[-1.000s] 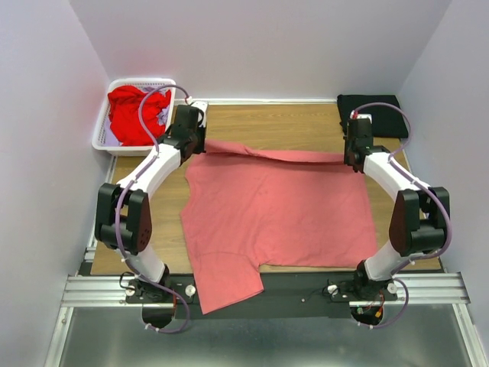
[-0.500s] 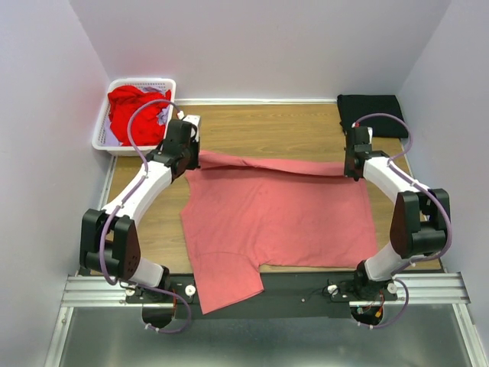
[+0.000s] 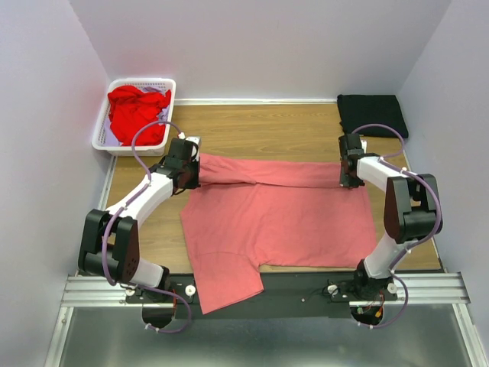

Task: Fold and stack the t-shirts
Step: Fold the tshirt

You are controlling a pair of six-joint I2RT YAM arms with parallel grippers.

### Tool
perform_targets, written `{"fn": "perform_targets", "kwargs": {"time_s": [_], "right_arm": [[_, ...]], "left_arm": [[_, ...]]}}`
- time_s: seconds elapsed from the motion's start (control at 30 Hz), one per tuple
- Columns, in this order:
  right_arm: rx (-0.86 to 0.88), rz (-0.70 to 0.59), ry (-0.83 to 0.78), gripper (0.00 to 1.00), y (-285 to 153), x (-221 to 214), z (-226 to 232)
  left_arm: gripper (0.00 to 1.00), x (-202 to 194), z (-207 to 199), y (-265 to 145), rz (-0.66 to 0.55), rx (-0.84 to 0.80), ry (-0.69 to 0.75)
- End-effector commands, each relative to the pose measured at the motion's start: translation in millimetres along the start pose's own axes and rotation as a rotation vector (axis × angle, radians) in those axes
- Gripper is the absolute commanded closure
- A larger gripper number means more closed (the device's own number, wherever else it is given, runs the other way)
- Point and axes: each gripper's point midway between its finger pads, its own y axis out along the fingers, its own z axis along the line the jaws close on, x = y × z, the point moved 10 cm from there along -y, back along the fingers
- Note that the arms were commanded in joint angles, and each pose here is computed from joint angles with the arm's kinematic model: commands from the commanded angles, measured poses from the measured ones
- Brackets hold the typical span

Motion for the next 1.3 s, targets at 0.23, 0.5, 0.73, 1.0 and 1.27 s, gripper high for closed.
{"fn": "perform_targets", "kwargs": {"time_s": [0.23,0.5,0.73,1.0,1.27], "right_arm": [[-0.054,0.031,0.012,0.96,1,3,-3],[-0.127,0.029,-0.016,0.93,-14,15,-14],[-0.160,0.095,-0.061,0.87,-1,8,-11],[-0.153,0.117,-0.066,0.47,-2,11,-9],[-0.126,0.108,-0.050,0.40,-13,17,-9]], "left_arm": [[1.00,6,-5,-10,-0.013,-0.031,-0.023],[1.00,14,-6,-25,-0.028,-0.034,-0.020],[1.00,5,-12,-17,0.032,-0.095,-0.017],[1.00,-2,-15,-13,0.077,-0.150,-0.021],[1.00,-1,-17,-13,0.085,-0.176,-0.018]]}}
